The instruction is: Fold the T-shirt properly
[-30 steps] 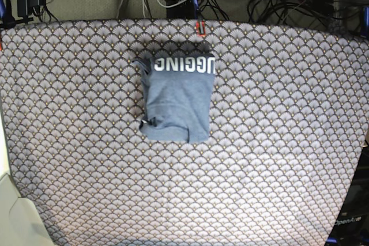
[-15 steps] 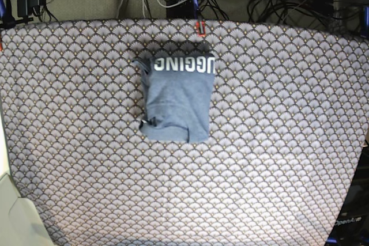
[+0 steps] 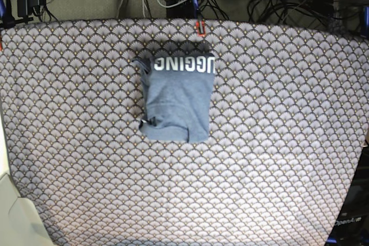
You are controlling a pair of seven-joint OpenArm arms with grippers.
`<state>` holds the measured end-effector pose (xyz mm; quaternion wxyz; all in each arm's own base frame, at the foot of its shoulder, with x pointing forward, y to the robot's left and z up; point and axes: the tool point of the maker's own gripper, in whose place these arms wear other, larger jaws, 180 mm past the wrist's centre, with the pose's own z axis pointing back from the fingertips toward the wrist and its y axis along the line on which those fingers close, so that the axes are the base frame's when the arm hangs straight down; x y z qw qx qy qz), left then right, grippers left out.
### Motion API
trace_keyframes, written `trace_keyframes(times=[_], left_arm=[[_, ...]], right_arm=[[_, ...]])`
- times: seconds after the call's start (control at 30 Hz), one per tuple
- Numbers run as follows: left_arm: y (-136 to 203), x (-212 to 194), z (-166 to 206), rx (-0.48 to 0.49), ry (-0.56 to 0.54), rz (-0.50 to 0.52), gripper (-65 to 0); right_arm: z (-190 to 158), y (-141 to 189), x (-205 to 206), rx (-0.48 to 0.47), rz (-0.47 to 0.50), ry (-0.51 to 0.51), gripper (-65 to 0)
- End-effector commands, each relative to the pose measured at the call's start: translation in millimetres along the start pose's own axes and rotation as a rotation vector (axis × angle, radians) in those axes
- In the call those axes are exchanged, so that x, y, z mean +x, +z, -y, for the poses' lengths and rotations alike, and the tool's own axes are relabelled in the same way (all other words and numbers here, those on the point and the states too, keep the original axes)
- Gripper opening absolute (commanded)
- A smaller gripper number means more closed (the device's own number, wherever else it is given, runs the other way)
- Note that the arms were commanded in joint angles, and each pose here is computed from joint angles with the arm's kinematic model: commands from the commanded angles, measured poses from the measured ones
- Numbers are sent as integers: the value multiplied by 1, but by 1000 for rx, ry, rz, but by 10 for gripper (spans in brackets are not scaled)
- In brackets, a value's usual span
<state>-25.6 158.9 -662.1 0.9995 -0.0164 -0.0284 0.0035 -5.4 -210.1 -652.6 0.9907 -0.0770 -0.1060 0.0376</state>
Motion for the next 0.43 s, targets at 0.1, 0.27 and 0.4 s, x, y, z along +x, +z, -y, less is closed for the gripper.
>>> trace_keyframes(times=[0.1, 0.27, 0.4], left_arm=[[-1, 19, -3, 5, 4, 39, -647], [0, 38, 5, -6, 0, 149, -647], [0, 37, 7, -11, -7, 148, -647]], right_arm=[[8, 0, 3, -26, 18, 5, -650], [2, 0, 4, -19, 21, 4, -650], [1, 0, 7, -16, 33, 1, -650]])
